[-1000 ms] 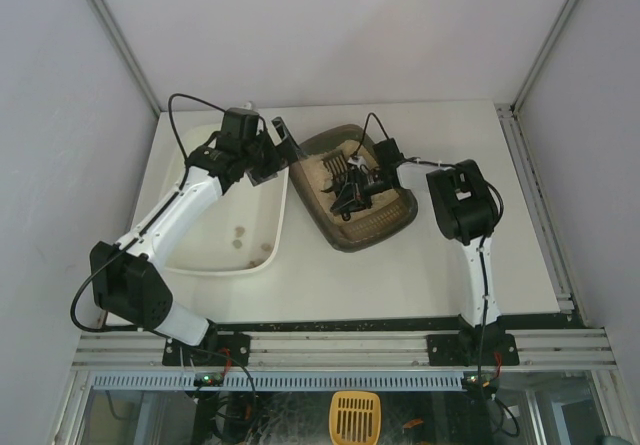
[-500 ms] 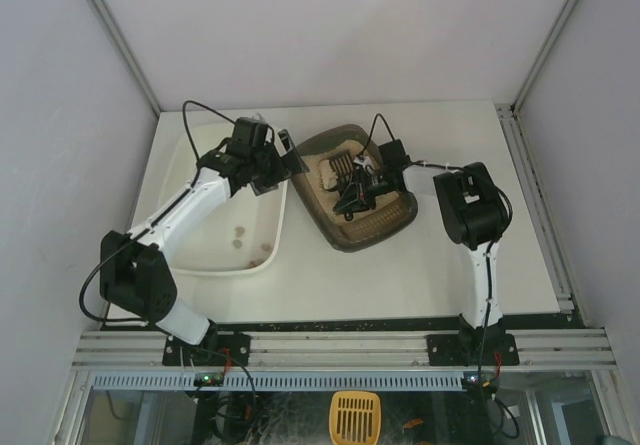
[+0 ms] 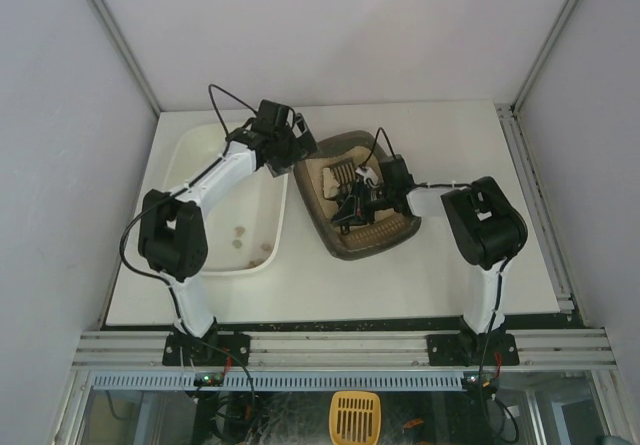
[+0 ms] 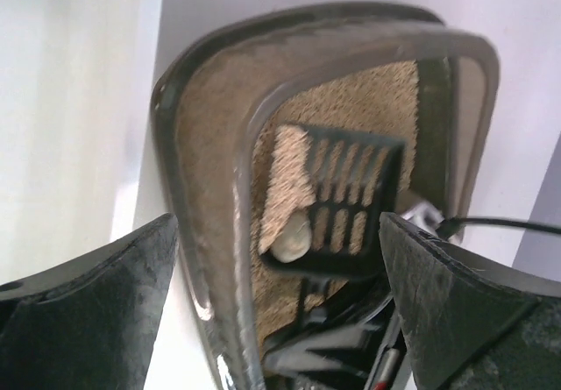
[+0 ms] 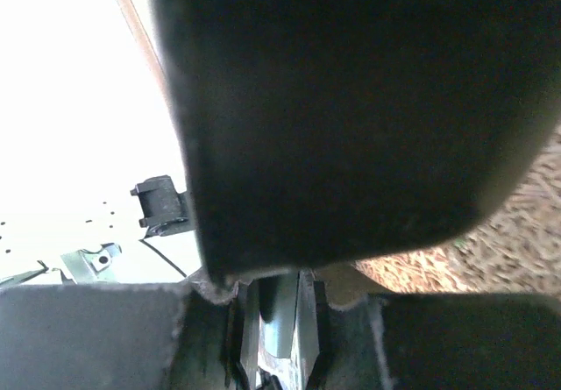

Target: Clean the litter box

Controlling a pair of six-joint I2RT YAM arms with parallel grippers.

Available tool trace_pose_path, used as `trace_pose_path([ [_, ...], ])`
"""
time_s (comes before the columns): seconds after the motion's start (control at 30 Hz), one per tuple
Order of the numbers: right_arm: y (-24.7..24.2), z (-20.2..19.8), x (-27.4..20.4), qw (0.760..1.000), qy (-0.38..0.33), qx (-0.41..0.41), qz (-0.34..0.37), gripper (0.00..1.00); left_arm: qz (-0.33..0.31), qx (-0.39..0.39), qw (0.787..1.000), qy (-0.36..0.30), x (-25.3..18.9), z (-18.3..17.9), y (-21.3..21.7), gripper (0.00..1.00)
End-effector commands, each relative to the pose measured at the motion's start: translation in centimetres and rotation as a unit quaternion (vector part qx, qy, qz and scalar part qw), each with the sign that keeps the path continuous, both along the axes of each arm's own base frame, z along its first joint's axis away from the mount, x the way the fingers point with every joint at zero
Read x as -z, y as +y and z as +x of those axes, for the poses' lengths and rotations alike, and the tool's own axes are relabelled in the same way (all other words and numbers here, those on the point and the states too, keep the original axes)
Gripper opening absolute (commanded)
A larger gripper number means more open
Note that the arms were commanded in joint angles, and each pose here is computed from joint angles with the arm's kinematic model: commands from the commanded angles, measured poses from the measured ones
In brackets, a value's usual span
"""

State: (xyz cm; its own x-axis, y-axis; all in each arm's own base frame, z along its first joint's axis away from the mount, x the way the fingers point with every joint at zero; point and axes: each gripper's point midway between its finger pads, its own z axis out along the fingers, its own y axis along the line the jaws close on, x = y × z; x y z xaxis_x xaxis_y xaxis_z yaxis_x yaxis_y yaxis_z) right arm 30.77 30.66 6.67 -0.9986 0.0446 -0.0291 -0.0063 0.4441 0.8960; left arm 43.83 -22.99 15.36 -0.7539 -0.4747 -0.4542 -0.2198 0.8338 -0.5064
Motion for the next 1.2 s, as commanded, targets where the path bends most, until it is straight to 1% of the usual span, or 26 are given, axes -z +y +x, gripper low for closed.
trace_pose_path([
  [0.0, 2.0, -0.8, -0.9, 1.000, -0.019, 0.009, 0.023, 0.00, -0.032, -0.014, 0.998, -0.051, -2.7, 2.9, -1.4, 1.00],
  [0.13, 3.2, -1.9, -0.3, 0.999, -0.007, 0.017, 0.037, 0.00, -0.033, -0.017, 0.998, -0.059, -2.1, 4.2, -1.8, 1.00],
  [0.2, 3.7, -2.5, 0.2, 0.999, -0.002, 0.026, 0.034, 0.00, -0.041, -0.016, 0.997, -0.058, -1.9, 4.7, -2.2, 1.00],
  [0.37, 5.1, -3.6, -0.4, 0.998, -0.016, 0.040, 0.046, 0.00, -0.053, -0.014, 0.996, -0.064, -2.3, 5.7, -3.0, 1.00],
  [0.53, 5.5, -3.7, -1.1, 0.997, -0.044, 0.049, 0.029, 0.00, -0.059, 0.002, 0.995, -0.080, -3.6, 6.3, -3.6, 1.00],
  [0.77, 4.8, -3.6, -1.0, 0.995, -0.067, 0.069, -0.006, 0.00, -0.049, 0.026, 0.992, -0.113, -6.1, 7.3, -4.0, 1.00],
  [0.87, 3.9, -3.2, -1.5, 0.993, -0.085, 0.082, -0.015, 0.00, -0.043, 0.040, 0.990, -0.132, -8.2, 6.7, -3.7, 1.00],
  [1.0, 2.8, -2.4, -3.0, 0.988, -0.121, 0.098, -0.015, 0.00, -0.014, 0.049, 0.978, -0.204, -13.4, 4.5, -1.5, 1.00],
  [1.1, 1.8, -1.7, -3.5, 0.985, -0.138, 0.103, -0.020, 0.00, 0.038, 0.058, 0.963, -0.259, -17.6, 1.9, 1.3, 1.00],
  [1.17, 1.1, -1.1, -3.6, 0.983, -0.151, 0.100, -0.030, 0.00, 0.090, 0.066, 0.950, -0.291, -19.9, -0.1, 3.6, 1.00],
])
